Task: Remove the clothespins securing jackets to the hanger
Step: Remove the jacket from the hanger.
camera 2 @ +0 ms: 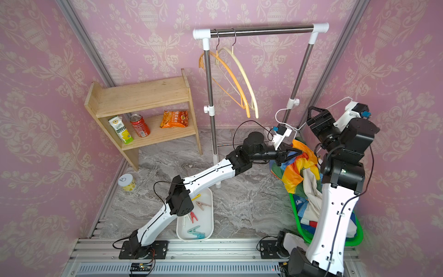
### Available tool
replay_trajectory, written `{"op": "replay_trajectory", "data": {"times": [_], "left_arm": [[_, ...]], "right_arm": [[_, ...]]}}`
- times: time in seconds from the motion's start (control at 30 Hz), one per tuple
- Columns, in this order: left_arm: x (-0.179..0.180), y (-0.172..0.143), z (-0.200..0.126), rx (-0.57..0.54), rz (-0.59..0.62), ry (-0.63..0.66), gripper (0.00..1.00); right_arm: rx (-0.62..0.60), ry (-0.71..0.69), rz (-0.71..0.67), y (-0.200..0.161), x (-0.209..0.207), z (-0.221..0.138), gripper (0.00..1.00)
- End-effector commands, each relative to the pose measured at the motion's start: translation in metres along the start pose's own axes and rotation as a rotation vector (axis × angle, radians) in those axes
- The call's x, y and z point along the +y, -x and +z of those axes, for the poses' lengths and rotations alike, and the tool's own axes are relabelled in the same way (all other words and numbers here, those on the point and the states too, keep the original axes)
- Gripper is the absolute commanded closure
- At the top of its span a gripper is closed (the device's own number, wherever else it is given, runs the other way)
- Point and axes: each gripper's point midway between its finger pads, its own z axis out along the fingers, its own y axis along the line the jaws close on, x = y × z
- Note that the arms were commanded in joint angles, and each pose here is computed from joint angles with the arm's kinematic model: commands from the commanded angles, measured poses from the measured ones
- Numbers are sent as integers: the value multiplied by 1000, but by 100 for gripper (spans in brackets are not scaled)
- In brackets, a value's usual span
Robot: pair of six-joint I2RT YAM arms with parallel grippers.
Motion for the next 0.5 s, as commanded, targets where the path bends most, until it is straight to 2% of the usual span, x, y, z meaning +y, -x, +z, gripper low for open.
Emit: {"op": "replay_trajectory", "data": {"times": [0.0,0.07,0.17,0.3,0.47], "left_arm": [[-52,48,-13,-55,108,-75,100],[-56,49,-14,-55,114,-78,100],[-59,49,-15,-51,135,-71,100],[-59,49,-17,-55,133,-62,100],[-63,55,-19,-71,136,-71,100]], "right_arm": [[3,-14,3,-7,-3,5,44],[4,-77,4,-9,-15,5,47],[-24,-200,-23,-7,-35,-6,43],[-69,-208,-57,0,-28,-22,37],[-17,-219,-10,-10,-35,-17,38]]}}
